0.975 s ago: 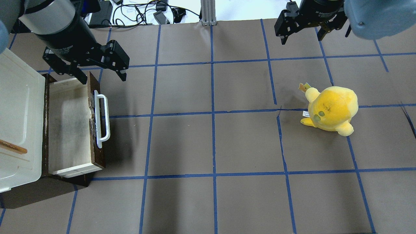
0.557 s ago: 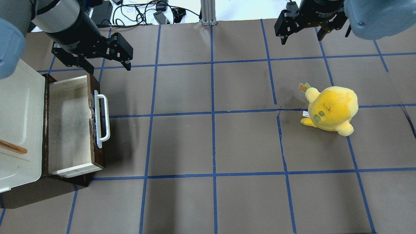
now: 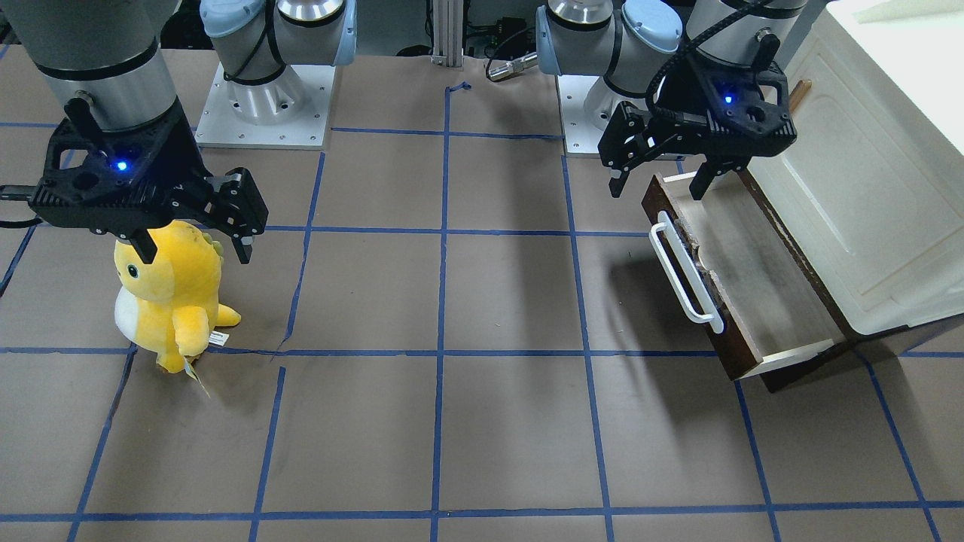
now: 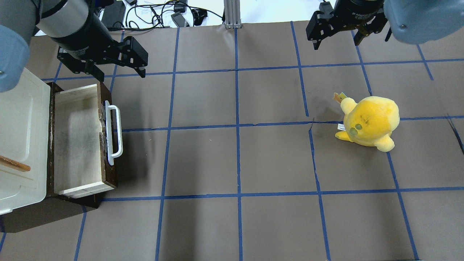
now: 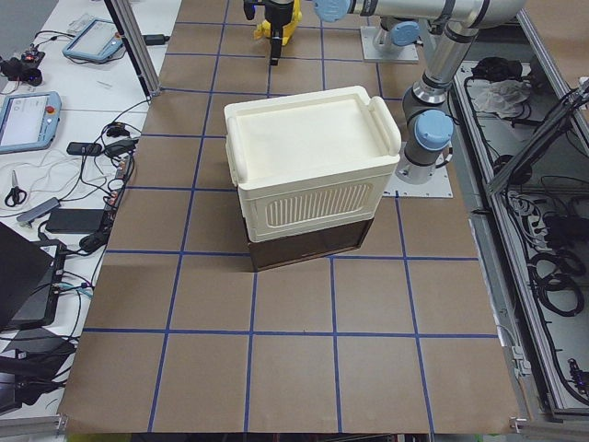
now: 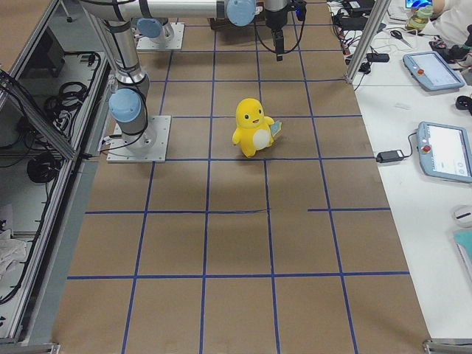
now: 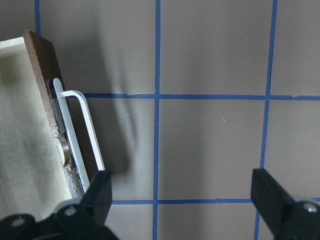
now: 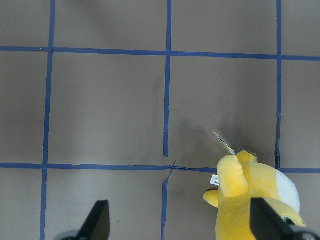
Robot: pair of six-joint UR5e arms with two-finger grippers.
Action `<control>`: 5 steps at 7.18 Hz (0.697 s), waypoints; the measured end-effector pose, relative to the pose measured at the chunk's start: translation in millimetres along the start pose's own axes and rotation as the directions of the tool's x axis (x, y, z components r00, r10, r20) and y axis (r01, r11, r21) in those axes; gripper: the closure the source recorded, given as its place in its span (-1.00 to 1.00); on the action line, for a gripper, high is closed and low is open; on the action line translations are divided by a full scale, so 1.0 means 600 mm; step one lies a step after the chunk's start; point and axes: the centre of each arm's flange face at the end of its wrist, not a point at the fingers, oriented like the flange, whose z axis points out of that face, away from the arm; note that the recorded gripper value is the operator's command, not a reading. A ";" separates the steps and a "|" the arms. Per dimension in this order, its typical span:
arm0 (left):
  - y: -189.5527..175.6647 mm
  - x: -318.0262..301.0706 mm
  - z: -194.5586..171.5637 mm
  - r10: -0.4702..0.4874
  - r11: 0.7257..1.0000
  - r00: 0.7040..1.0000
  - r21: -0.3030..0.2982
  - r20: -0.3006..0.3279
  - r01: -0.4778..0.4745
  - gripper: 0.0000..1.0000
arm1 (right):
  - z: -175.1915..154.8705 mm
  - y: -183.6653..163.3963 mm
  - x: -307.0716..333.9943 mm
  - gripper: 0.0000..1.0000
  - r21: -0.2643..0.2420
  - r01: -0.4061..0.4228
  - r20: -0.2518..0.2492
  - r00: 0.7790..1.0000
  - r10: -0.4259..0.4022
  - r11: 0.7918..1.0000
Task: Pull drawer sideways
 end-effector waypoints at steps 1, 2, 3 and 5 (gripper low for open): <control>0.001 0.000 -0.001 0.000 1.000 1.000 0.001 0.000 0.000 -1.00 | 0.000 0.000 0.000 -1.00 0.000 0.000 0.000 1.000 0.000 1.000; 0.002 0.000 -0.002 0.001 1.000 1.000 0.002 0.001 -0.001 -1.00 | 0.000 0.000 0.000 -1.00 0.000 0.000 0.000 1.000 0.000 1.000; 0.004 0.000 -0.003 0.001 1.000 1.000 0.001 0.001 -0.001 -1.00 | 0.000 0.000 0.000 -1.00 0.000 0.000 0.000 1.000 0.000 1.000; 0.005 0.000 -0.005 0.001 1.000 1.000 0.000 0.002 -0.001 -1.00 | 0.000 0.000 0.000 -1.00 0.000 0.000 0.000 1.000 0.000 1.000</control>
